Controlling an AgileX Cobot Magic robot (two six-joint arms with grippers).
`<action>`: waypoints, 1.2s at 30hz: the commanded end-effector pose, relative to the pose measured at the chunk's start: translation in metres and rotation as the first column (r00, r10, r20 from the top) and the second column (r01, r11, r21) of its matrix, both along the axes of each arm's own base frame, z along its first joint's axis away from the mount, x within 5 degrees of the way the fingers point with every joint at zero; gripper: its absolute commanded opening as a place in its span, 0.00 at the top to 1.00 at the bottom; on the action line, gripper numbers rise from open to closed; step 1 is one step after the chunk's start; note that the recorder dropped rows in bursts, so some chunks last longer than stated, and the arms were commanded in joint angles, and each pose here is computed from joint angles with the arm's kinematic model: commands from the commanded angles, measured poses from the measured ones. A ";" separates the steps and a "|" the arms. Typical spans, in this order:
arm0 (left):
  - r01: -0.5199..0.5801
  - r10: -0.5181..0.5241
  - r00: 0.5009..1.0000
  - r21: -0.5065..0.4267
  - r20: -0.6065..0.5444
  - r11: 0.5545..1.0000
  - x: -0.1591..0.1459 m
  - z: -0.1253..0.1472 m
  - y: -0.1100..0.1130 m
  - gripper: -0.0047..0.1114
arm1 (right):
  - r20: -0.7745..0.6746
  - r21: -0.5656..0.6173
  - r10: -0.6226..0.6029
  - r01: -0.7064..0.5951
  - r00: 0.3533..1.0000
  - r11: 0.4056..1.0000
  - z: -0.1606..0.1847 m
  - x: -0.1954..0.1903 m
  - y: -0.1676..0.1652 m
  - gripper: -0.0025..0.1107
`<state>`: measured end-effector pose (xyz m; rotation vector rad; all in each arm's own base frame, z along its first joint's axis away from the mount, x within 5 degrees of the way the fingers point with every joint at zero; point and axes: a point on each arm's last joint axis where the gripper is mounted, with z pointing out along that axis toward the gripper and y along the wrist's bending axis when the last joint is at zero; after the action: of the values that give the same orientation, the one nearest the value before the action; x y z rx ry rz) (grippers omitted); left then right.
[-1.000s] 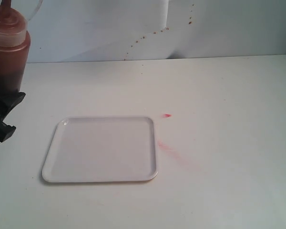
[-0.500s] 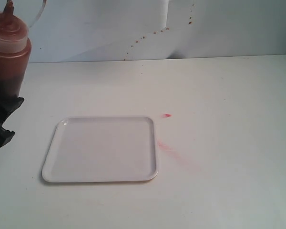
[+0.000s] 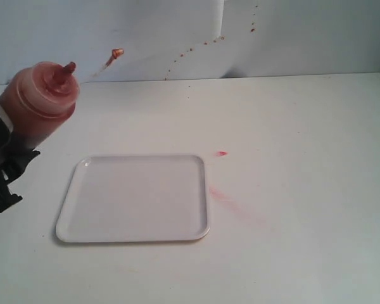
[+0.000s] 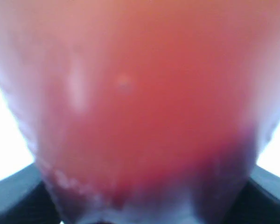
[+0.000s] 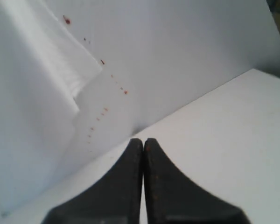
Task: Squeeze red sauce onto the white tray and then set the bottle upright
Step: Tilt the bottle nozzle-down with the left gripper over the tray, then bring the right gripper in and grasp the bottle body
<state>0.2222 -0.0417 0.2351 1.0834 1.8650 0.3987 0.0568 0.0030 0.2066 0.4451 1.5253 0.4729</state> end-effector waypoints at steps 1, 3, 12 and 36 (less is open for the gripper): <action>0.050 -0.052 0.998 0.041 0.042 0.998 0.015 0.012 -0.004 0.96 | 0.029 0.166 -0.012 0.007 0.999 0.986 0.002 0.000 -0.001 0.98; 0.059 -0.063 0.997 0.079 0.052 0.995 0.023 0.016 -0.005 0.96 | 0.029 0.166 -0.012 0.007 0.999 0.986 0.002 0.000 -0.001 0.98; 0.081 -0.109 0.992 0.338 0.065 0.938 0.065 0.017 -0.003 0.96 | 0.019 0.137 0.008 -0.010 1.000 0.991 0.001 0.000 0.001 0.98; 0.154 -0.207 0.978 0.737 -0.019 0.658 0.083 0.004 -0.008 0.96 | -0.274 -0.136 0.731 -0.777 0.625 0.614 0.161 0.120 0.062 0.98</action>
<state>0.3048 -0.0459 0.2298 1.7523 1.5461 1.0592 0.1461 0.0585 0.3751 -0.3370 1.8303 0.8301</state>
